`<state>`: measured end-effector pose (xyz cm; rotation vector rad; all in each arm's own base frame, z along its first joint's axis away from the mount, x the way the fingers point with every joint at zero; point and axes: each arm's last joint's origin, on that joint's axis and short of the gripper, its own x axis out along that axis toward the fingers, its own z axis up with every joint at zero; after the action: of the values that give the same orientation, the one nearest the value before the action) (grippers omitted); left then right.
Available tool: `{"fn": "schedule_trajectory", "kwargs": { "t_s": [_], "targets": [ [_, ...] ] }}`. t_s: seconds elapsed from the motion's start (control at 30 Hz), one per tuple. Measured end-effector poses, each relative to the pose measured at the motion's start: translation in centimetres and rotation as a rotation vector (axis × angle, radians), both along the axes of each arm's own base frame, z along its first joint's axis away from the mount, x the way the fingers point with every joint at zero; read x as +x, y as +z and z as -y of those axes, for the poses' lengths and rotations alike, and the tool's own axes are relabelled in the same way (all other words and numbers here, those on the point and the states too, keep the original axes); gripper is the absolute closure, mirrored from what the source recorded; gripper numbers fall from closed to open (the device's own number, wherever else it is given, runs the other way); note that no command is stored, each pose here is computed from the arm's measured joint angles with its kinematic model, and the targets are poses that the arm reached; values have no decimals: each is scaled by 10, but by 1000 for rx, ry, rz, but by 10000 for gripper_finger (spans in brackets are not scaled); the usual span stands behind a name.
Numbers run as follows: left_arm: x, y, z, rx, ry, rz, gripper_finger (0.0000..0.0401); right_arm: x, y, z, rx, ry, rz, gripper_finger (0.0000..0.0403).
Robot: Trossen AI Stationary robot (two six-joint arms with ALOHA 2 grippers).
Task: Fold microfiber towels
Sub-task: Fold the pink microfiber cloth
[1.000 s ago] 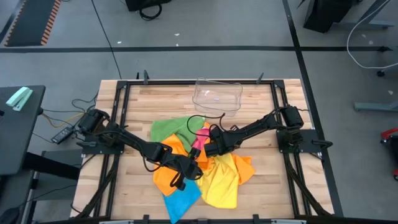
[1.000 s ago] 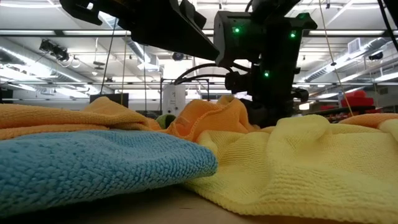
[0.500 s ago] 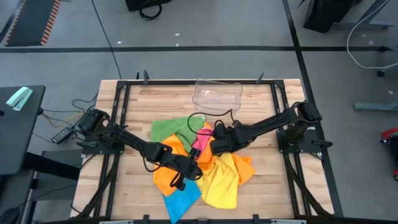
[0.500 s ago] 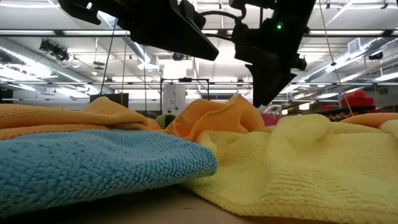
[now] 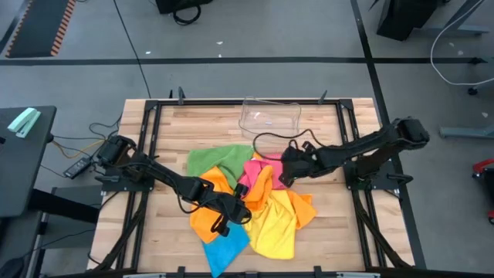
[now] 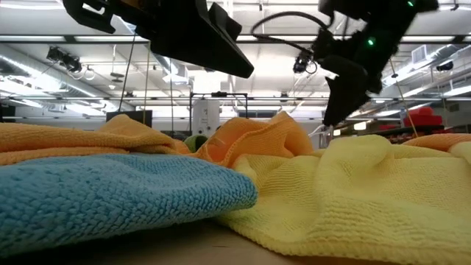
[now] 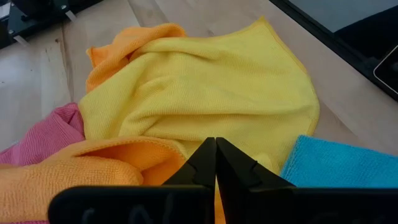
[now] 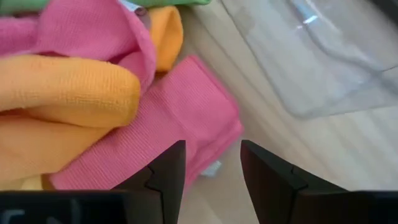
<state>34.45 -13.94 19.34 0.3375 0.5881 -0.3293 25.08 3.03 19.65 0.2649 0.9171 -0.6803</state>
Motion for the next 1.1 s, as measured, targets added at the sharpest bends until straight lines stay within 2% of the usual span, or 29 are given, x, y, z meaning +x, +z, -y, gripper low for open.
{"fn": "schedule_trajectory", "kwargs": {
  "t_s": [0.2,0.47,0.8,1.1],
  "targets": [
    [1,1,-1,0,2,8,375,-19,-28,22,92,-123,138,237],
    [2,2,-1,-4,-1,27,386,-19,-54,57,278,-206,155,204],
    [2,2,-1,-2,-1,21,374,-8,-65,70,450,-161,191,168],
    [1,1,-1,3,-2,8,380,-7,-67,72,467,-165,199,178]
  ]
}}
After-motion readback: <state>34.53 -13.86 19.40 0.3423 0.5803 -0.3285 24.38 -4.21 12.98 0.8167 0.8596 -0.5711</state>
